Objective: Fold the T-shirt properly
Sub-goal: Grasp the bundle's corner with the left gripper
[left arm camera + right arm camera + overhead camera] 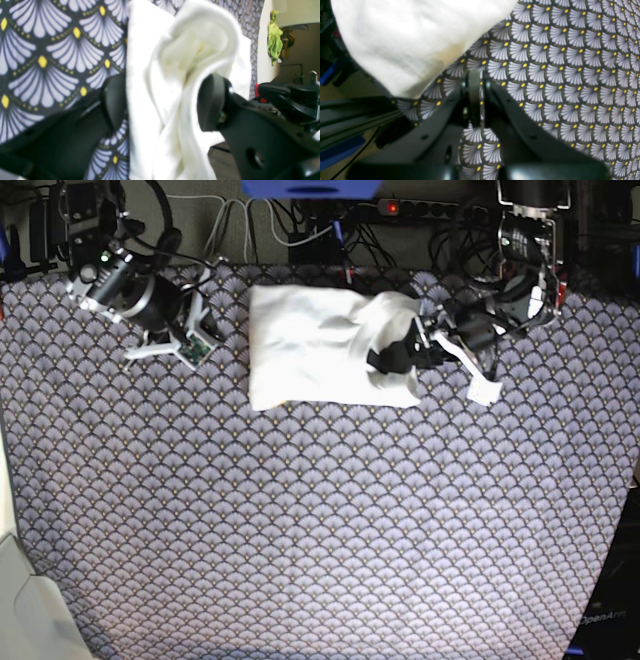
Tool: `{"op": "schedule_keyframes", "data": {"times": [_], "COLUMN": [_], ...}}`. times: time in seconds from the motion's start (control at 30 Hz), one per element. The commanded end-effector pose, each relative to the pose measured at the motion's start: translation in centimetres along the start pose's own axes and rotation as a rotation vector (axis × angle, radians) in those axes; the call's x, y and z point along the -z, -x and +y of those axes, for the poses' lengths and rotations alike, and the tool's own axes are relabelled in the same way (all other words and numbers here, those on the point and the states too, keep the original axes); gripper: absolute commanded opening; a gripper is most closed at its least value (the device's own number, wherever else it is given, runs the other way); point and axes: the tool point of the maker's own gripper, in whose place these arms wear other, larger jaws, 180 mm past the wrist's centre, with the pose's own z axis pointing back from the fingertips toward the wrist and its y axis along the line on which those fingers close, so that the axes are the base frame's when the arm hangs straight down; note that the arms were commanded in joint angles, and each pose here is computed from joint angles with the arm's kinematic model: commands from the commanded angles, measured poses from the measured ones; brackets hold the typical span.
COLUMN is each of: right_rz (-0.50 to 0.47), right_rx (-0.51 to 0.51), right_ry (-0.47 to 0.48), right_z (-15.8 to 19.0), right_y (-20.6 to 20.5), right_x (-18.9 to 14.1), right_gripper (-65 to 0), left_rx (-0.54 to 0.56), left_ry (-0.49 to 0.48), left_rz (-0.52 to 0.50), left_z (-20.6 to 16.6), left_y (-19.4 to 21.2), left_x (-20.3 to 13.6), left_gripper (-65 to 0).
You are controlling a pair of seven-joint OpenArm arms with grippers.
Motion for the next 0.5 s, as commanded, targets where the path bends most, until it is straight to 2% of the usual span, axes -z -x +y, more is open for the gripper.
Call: {"op": "schedule_keyframes", "data": {"times": [0.0,0.07,0.27,0.37,0.47], "right_rz": [-0.034,-0.034,-0.033,-0.032,-0.030], "right_rx": [-0.009,-0.009,-0.009,-0.008,-0.007], "right_ry": [0.007,0.007,0.006,0.005,0.003], "right_z": [-0.3,-0.3,-0.3,-0.2,-0.1], "right_y": [-0.8,-0.8,-0.8,-0.7,-0.7], "right_x": [-0.3,-0.3,-0.3,-0.3,-0.4], "right_gripper": [-65.0,-65.0,-65.0,-65.0,-65.0], "left_rx": [0.011,0.013,0.050,0.059,0.058], "left_ry": [-0.021,-0.020,0.005,0.015,0.018], "left_rz": [0.010,0.008,0.047,0.065,0.066], "left_z": [0.4,0.3,-0.9,-1.3,-1.4], "left_y": [-0.1,-0.2,0.0,0.5,0.5], "left_x": [-0.1,0.0,1.1,1.5,1.6], "left_gripper": [-23.1,-27.0,-65.0,-62.1,-62.8]}}
